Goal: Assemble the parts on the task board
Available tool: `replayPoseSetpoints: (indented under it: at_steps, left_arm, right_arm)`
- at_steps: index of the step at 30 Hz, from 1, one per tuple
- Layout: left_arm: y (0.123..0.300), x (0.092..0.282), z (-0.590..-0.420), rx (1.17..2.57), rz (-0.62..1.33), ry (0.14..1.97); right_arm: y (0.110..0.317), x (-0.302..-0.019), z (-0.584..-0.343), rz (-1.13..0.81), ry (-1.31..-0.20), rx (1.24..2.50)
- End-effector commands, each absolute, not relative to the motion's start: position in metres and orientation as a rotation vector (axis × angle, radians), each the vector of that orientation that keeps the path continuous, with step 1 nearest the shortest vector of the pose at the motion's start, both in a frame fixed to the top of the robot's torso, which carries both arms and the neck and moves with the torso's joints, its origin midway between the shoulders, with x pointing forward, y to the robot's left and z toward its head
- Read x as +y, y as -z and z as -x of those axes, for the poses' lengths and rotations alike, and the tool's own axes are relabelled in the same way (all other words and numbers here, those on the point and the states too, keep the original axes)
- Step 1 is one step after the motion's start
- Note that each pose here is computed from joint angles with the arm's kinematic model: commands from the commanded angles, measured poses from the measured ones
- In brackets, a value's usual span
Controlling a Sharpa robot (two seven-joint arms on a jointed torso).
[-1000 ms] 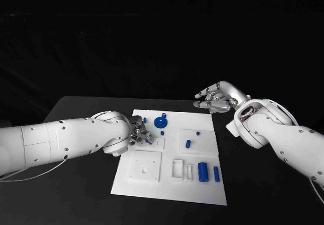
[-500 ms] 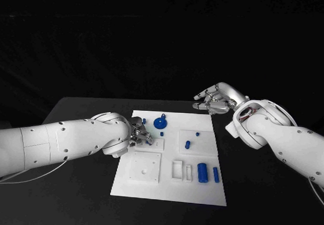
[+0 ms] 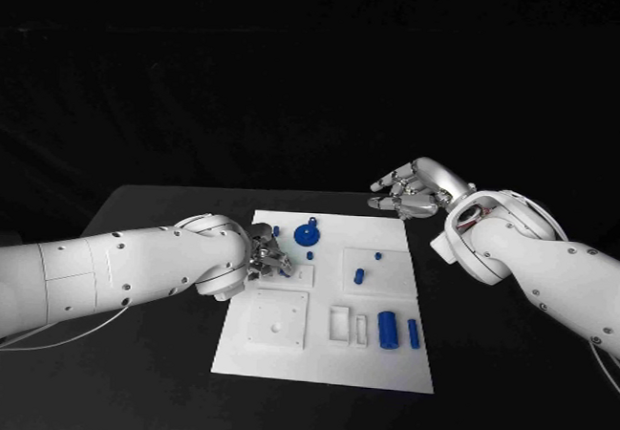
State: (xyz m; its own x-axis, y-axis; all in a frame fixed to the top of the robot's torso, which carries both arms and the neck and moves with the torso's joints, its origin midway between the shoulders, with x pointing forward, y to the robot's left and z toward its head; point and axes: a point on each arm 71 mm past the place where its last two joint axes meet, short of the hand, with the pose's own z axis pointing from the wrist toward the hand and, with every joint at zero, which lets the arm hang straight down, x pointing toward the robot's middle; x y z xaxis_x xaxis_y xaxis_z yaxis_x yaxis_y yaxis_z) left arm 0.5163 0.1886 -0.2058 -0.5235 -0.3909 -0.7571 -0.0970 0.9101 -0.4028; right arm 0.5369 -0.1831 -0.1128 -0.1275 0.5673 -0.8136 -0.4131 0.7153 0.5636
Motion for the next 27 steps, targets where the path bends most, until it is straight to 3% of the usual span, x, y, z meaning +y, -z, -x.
replayPoseSetpoints:
  at_steps: [1,27]
  left_arm:
    - [0.2113,0.1869,-0.5133,2.153,0.330,0.384]
    - [0.2138,0.1880,-0.5127,2.197,0.293,0.345]
  right_arm:
    - [0.1133,-0.1820,-0.5367,-0.119,-0.842,1.486]
    - [0.1135,-0.1820,-0.5369,-0.119,-0.842,1.486]
